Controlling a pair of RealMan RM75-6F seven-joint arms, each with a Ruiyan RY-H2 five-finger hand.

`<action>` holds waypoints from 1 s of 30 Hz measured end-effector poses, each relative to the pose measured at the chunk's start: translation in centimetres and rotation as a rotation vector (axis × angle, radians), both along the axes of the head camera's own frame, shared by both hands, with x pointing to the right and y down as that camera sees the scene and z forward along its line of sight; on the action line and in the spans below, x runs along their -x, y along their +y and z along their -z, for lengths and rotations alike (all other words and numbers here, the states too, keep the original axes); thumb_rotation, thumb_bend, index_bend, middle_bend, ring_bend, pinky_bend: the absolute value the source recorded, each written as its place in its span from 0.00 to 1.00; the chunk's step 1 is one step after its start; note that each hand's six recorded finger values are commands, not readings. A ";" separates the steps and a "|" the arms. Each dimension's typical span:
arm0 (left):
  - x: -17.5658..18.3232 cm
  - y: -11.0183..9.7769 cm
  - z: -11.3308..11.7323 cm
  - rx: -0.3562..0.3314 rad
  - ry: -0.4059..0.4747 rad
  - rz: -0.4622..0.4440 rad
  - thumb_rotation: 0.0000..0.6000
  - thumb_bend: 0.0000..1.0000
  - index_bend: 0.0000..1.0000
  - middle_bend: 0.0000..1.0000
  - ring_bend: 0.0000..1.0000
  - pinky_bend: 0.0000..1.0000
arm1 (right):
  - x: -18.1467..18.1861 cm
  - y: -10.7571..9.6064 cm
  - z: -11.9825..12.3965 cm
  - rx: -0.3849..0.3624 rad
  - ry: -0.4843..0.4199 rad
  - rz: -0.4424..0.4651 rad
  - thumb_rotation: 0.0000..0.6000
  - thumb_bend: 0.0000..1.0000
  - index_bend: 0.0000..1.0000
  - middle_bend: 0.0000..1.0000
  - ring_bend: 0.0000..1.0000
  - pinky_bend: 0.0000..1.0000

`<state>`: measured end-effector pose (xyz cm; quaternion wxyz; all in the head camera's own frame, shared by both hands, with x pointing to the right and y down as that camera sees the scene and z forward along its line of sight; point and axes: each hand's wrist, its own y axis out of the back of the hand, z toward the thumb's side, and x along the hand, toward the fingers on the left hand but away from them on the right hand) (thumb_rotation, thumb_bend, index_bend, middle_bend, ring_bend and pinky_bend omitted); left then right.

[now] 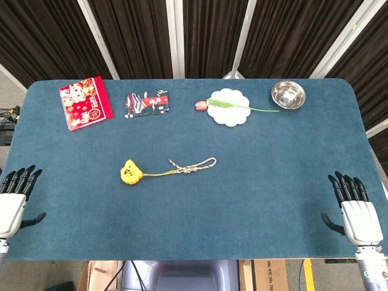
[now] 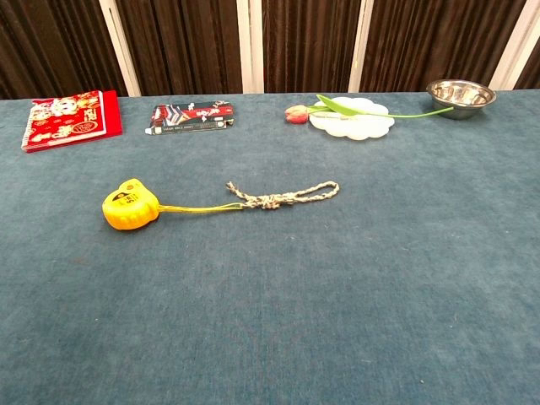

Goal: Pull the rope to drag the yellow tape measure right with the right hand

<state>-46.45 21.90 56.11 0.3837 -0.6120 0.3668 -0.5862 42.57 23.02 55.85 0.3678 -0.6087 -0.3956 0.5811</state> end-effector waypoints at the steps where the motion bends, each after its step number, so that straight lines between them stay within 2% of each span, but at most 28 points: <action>1: 0.0 0.0 0.0 0.000 0.002 0.002 1.00 0.00 0.00 0.00 0.00 0.00 | 0.0 0.0 0.0 0.000 0.001 0.000 1.00 0.29 0.00 0.00 0.00 0.00; 30: 0.0 0.0 0.2 -0.007 0.012 0.012 1.00 0.00 0.00 0.00 0.00 0.00 | 0.6 0.1 0.0 0.003 -0.033 0.010 1.00 0.29 0.00 0.00 0.00 0.00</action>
